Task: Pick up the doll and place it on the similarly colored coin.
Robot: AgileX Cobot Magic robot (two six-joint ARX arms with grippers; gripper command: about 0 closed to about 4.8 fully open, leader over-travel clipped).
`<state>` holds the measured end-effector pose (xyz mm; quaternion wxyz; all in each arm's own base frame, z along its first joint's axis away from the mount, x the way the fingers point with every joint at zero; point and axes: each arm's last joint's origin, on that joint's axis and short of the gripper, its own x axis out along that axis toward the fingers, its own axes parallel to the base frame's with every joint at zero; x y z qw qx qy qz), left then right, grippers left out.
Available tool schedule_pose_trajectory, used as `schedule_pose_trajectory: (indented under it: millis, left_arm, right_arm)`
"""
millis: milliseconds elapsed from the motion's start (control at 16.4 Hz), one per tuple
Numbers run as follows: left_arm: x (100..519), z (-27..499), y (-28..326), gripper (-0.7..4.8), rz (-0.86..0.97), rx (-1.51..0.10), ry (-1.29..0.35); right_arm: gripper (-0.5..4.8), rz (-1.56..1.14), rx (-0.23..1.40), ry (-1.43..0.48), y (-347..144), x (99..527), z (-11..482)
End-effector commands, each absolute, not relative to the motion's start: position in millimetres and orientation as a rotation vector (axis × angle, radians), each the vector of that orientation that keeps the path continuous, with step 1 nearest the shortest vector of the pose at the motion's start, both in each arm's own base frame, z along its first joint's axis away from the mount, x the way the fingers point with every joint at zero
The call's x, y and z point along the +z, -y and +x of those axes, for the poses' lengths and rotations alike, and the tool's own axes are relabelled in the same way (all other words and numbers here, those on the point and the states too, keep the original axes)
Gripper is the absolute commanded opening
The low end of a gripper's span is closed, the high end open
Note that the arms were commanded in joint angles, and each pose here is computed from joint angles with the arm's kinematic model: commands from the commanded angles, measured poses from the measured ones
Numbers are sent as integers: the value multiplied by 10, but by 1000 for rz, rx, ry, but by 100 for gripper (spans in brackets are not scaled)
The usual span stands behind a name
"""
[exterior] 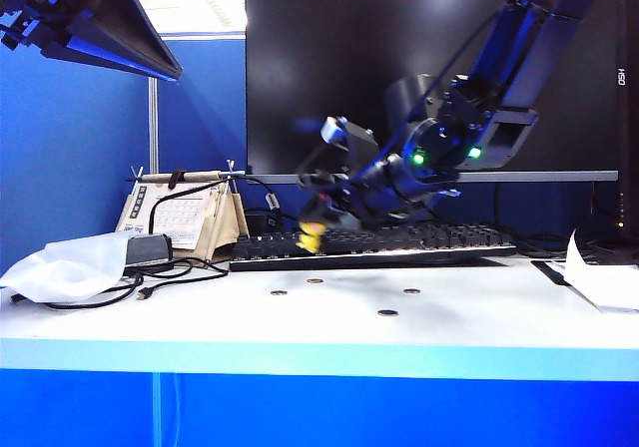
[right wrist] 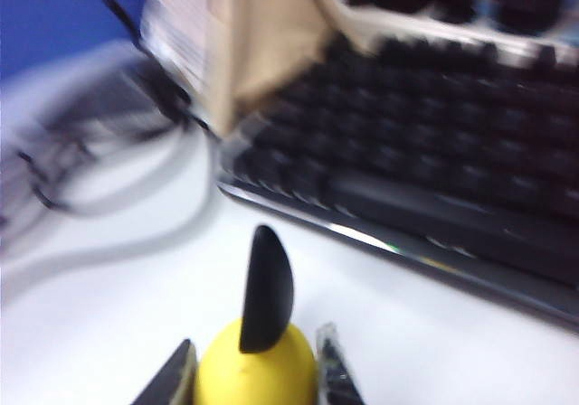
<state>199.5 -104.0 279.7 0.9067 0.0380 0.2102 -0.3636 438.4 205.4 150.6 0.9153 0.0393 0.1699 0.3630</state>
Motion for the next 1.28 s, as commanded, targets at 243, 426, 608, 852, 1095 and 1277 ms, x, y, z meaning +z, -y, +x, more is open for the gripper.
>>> schedule_pose_trajectory:
  millis: [243,426,608,852,1095,1277]
  left_arm:
    - [2803,1994,1041,26,78,-755,-430]
    - [2802,1994,1041,26,78,-755,-431]
    - [2796,1991,1040,26,77,-758,-438]
    - [2793,1990,1040,26,77,-758,-440]
    - [2778,1985,1038,26,78,-758,-453]
    - [2778,1985,1038,26,78,-758,-453]
  right_arm:
    - [95,2,739,-344,-2084,1493,4371]
    - [95,-2,720,-361,-2090,1411,4401]
    - [95,-3,719,-388,-2093,1341,4399]
    - [95,-6,711,-397,-2094,1288,4406]
    - [206,-7,703,-413,-2092,1251,4405]
    - [211,-8,702,-428,-2089,1238,4400]
